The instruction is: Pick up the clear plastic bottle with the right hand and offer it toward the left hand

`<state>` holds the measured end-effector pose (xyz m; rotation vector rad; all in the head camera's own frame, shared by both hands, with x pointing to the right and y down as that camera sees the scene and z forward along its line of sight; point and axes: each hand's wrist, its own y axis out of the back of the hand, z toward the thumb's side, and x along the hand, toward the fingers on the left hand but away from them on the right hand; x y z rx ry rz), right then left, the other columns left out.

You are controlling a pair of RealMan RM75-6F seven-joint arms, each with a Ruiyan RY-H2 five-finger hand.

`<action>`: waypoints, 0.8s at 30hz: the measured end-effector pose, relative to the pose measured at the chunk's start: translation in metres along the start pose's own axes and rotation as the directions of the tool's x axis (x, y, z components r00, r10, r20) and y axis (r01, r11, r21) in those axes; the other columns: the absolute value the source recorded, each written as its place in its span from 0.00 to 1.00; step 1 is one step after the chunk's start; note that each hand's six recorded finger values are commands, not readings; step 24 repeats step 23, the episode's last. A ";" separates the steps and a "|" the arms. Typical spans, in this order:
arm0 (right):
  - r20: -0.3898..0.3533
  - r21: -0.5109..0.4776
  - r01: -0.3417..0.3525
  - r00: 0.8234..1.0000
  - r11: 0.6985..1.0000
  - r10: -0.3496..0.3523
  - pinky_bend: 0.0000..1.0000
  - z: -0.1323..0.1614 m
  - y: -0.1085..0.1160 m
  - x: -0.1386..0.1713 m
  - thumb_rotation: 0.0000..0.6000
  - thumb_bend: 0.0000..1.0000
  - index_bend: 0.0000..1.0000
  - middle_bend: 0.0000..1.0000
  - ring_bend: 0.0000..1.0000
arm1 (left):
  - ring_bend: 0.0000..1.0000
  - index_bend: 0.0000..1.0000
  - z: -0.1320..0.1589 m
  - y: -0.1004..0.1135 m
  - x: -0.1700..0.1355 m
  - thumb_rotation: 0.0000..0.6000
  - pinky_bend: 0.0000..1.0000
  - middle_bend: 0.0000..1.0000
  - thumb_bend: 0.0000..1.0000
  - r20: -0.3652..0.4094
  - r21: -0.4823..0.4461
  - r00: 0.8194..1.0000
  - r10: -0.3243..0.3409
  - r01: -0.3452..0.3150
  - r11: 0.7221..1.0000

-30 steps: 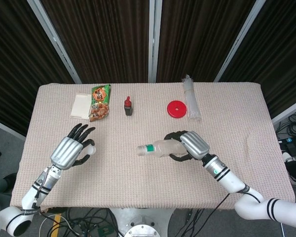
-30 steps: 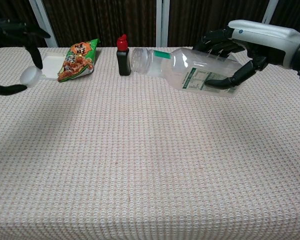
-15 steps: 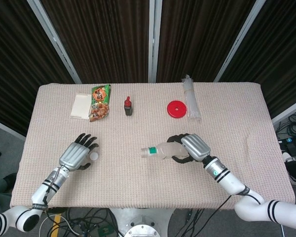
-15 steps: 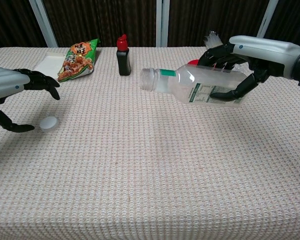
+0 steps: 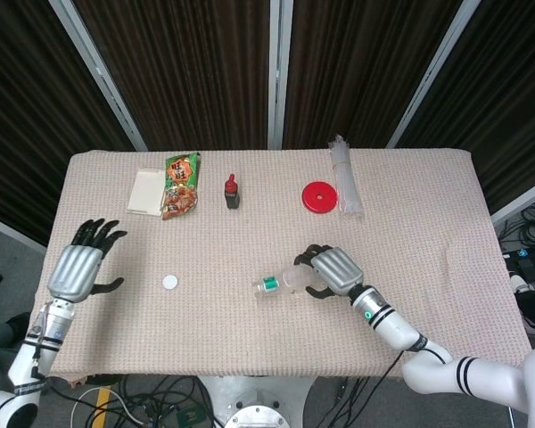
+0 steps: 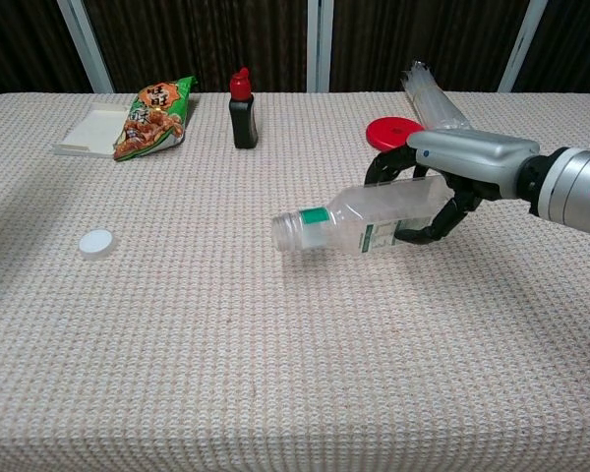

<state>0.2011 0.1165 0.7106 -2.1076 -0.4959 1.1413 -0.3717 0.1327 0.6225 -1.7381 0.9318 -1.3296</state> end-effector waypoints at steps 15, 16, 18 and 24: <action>0.246 0.038 0.248 0.937 0.968 -0.249 0.09 -0.075 0.059 0.120 1.00 0.33 0.00 0.12 0.00 | 0.00 0.18 -0.095 0.032 -0.082 1.00 0.00 0.08 0.11 -0.241 -0.018 0.966 0.088 -0.096 0.995; 0.272 0.046 0.266 0.924 0.963 -0.269 0.09 -0.080 0.062 0.134 1.00 0.33 0.00 0.12 0.00 | 0.00 0.18 -0.098 0.031 -0.088 1.00 0.00 0.08 0.11 -0.254 -0.016 0.963 0.086 -0.093 0.996; 0.330 0.064 0.305 0.892 0.950 -0.308 0.09 -0.091 0.067 0.164 1.00 0.33 0.01 0.12 0.00 | 0.00 0.18 -0.101 0.031 -0.100 1.00 0.00 0.08 0.11 -0.275 -0.011 0.957 0.087 -0.093 0.996; 0.412 0.099 0.376 0.827 0.921 -0.382 0.09 -0.101 0.073 0.220 1.00 0.33 0.04 0.13 0.00 | 0.00 0.18 -0.092 0.032 -0.124 1.00 0.00 0.08 0.09 -0.284 -0.001 0.952 0.111 -0.116 0.993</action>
